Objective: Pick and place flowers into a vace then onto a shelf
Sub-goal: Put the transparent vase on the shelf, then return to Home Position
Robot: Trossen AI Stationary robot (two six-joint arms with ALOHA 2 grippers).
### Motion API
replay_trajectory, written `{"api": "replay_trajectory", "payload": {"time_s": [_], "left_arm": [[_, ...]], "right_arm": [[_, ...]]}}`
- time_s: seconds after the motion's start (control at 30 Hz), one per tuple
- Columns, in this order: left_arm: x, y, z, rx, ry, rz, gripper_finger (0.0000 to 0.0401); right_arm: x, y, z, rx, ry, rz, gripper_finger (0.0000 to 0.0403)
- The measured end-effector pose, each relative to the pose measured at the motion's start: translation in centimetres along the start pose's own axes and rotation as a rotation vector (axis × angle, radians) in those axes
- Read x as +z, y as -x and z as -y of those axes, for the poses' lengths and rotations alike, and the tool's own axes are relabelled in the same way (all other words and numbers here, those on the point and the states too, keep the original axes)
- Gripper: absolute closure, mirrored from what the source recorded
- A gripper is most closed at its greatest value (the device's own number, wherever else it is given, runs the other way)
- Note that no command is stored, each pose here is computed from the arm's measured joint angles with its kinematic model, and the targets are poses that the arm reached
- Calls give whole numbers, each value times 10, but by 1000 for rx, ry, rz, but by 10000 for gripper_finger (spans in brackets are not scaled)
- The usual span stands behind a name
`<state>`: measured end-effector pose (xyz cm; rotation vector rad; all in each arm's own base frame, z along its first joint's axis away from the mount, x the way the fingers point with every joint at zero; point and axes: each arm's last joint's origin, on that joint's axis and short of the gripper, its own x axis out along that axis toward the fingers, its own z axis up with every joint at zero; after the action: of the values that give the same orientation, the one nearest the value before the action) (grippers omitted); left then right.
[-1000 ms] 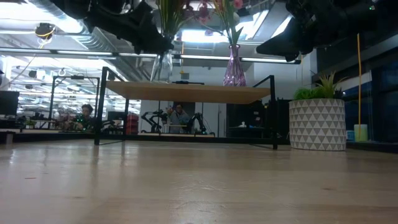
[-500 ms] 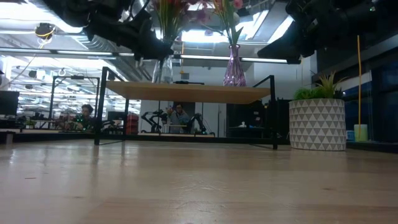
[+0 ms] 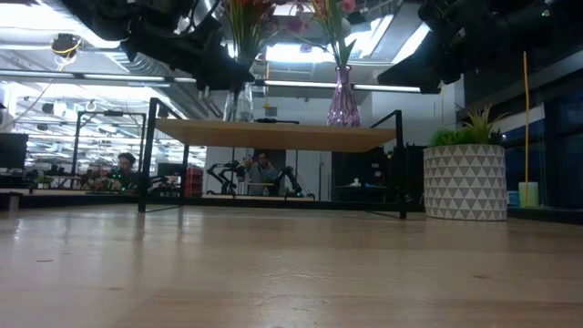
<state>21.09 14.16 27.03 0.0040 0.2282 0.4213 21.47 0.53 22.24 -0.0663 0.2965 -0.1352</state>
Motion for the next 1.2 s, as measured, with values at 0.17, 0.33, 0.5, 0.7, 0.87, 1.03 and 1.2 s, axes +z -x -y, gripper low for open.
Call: {"api": "replay_trajectory", "payload": {"time_s": [0.17,0.33,0.5,0.7,0.87,1.03,1.2], "left_arm": [[3,3,0,2,-17,18,134],[11,18,2,5,-38,41,135],[15,41,6,1,-90,7,134],[21,74,10,43,-116,3,156],[24,99,17,17,-97,43,212],[7,120,26,1,-70,111,294],[-20,141,35,-27,-38,192,363]], "right_arm": [[0,0,0,0,0,-1,393],[0,0,0,0,0,-3,393],[0,0,0,0,0,-3,393],[1,0,0,-1,-5,8,393],[7,0,0,-1,-64,33,393],[8,0,0,-1,-60,32,393],[7,0,0,-1,-57,20,393]]}}
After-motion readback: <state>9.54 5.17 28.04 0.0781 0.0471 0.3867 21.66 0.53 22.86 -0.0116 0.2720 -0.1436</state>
